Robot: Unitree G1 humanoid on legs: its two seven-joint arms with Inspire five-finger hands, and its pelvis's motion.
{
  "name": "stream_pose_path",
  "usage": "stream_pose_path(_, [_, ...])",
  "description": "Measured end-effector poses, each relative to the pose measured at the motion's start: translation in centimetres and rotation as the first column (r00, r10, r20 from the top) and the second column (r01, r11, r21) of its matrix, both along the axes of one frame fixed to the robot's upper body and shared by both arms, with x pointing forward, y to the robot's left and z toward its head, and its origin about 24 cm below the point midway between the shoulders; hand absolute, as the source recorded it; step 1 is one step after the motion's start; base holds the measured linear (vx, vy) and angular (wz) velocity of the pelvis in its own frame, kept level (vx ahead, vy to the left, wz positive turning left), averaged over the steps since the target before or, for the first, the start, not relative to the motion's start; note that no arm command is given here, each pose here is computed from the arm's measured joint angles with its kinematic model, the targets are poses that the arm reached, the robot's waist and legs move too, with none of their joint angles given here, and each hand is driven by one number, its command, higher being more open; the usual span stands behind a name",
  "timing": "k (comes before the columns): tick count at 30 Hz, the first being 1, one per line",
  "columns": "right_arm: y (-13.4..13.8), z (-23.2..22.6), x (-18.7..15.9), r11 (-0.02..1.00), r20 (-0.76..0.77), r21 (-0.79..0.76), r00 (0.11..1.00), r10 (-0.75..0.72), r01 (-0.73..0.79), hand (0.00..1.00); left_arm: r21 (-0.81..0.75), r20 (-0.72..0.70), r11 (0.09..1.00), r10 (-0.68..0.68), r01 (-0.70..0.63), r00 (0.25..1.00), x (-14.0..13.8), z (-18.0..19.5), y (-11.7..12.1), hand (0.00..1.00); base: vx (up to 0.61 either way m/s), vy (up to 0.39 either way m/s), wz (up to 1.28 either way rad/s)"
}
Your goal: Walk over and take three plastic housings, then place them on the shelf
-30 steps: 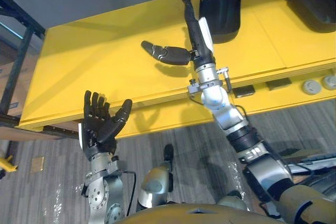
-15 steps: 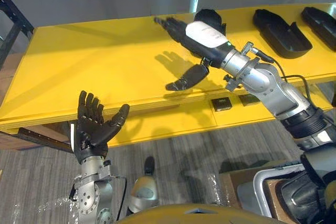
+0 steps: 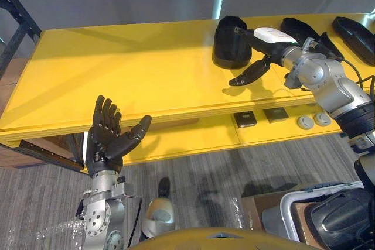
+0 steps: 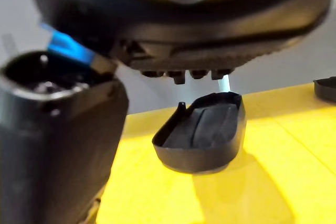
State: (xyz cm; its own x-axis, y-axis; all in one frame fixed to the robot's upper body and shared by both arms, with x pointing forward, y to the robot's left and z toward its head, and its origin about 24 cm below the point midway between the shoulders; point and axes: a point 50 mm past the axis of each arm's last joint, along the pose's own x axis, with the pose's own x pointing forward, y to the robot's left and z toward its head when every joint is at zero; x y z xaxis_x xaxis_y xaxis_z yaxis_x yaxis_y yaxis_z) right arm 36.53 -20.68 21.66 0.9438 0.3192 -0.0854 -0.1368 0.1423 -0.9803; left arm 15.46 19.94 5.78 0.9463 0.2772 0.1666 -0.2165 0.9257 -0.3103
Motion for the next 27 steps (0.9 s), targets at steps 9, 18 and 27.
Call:
stream_pose_path(9, [0.5,-2.0,-0.1,0.999,-0.211,0.011,0.976,0.045,-0.044,1.00,0.084,0.200,0.987,-0.150,0.136,0.968,0.2,3.6,-0.7,1.00,-0.03,-0.007,-0.02])
stream_pose_path(18, [1.1,-3.2,-0.4,0.992,-0.313,-0.035,0.944,0.107,-0.125,1.00,0.146,0.270,0.974,-0.206,0.171,0.941,0.4,5.0,-0.6,1.00,0.00,0.000,0.00])
stream_pose_path(27, [1.3,-5.2,-0.8,0.978,-0.464,-0.104,0.879,0.111,-0.179,1.00,0.182,0.263,0.965,-0.235,0.191,0.936,0.2,5.0,-0.3,1.00,0.00,0.000,0.02])
